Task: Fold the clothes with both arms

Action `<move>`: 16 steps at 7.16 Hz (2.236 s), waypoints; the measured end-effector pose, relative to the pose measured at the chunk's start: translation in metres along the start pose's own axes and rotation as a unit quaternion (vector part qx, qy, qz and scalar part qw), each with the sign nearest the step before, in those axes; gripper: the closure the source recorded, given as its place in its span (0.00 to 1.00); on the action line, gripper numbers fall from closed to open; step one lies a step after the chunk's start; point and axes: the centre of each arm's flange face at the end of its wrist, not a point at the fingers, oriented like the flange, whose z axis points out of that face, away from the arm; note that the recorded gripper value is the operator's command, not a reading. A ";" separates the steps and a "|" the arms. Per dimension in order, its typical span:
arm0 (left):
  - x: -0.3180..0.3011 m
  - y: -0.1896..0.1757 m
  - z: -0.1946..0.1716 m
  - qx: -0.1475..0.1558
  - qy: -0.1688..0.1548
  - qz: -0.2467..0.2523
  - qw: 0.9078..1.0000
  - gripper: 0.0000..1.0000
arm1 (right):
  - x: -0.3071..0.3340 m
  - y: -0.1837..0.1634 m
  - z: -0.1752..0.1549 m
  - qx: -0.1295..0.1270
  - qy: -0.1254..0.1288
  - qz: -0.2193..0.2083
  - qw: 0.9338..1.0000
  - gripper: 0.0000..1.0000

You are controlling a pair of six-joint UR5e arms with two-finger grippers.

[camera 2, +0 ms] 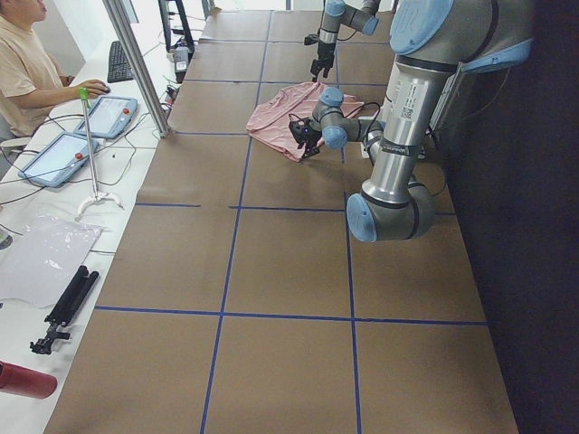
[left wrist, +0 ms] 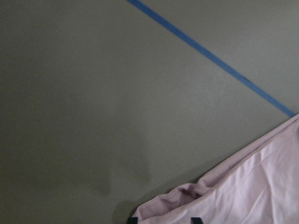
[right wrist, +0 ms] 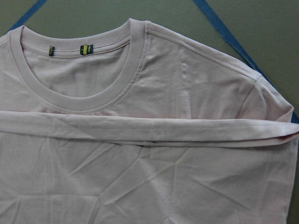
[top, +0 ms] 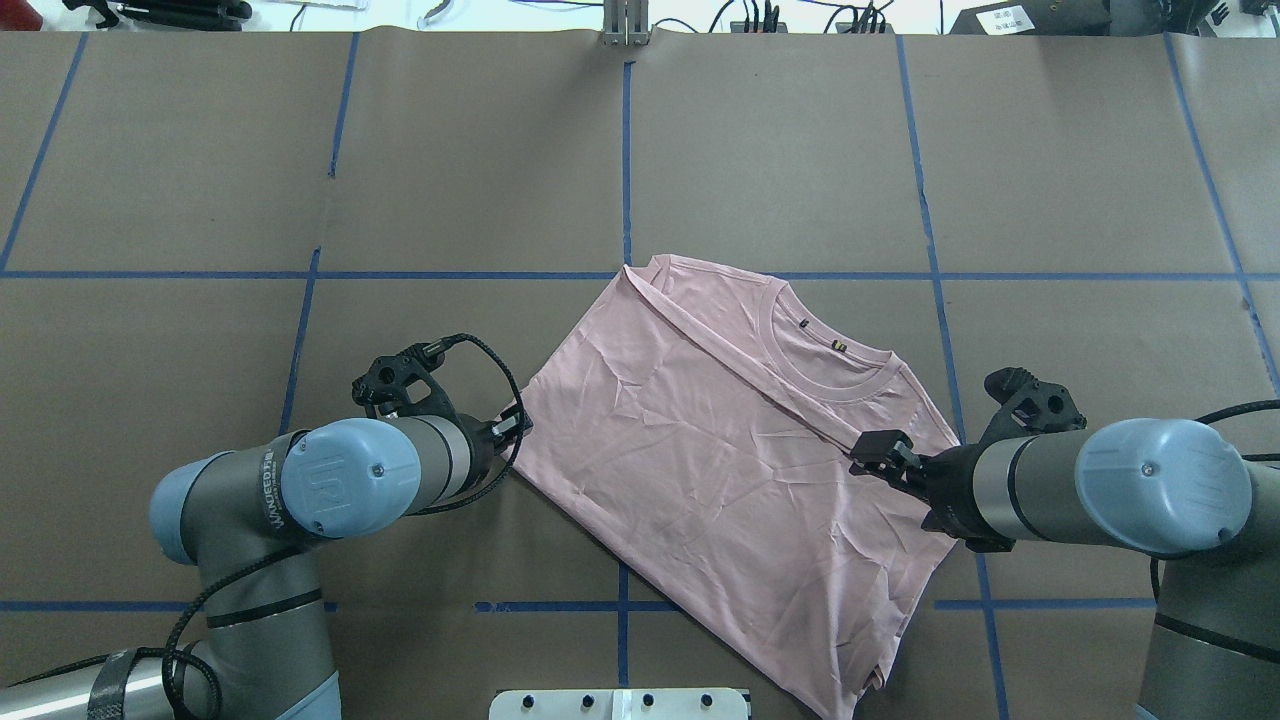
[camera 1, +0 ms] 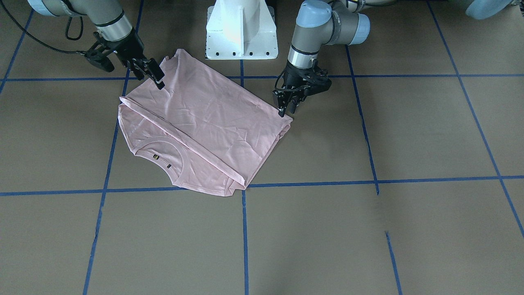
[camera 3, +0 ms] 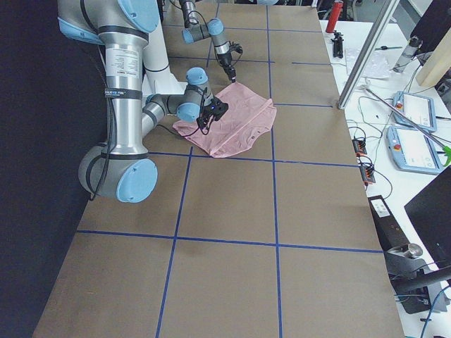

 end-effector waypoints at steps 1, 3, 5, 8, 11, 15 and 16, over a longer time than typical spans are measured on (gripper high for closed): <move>-0.003 -0.001 0.007 0.006 -0.006 0.003 1.000 0.54 | -0.001 -0.002 0.003 0.002 0.001 0.000 1.000 0.00; -0.007 -0.005 0.019 0.020 -0.015 0.005 1.000 0.74 | 0.001 -0.003 0.008 0.005 0.005 0.000 1.000 0.00; -0.006 -0.007 0.019 0.023 -0.014 0.003 1.000 1.00 | 0.001 -0.004 0.008 0.005 0.005 0.001 1.000 0.00; -0.001 -0.008 0.011 0.022 -0.006 0.000 1.000 1.00 | 0.002 -0.005 0.012 0.007 0.009 0.001 1.000 0.00; 0.005 -0.059 0.002 0.054 -0.001 0.027 0.998 1.00 | 0.003 -0.006 0.015 0.009 0.011 0.002 1.000 0.00; 0.064 -0.210 0.021 0.148 0.010 0.060 0.987 1.00 | 0.003 -0.006 0.012 0.005 0.010 0.002 1.000 0.00; 0.081 -0.239 0.047 0.161 0.018 0.051 0.986 1.00 | 0.002 -0.007 0.011 0.005 0.009 0.003 1.000 0.00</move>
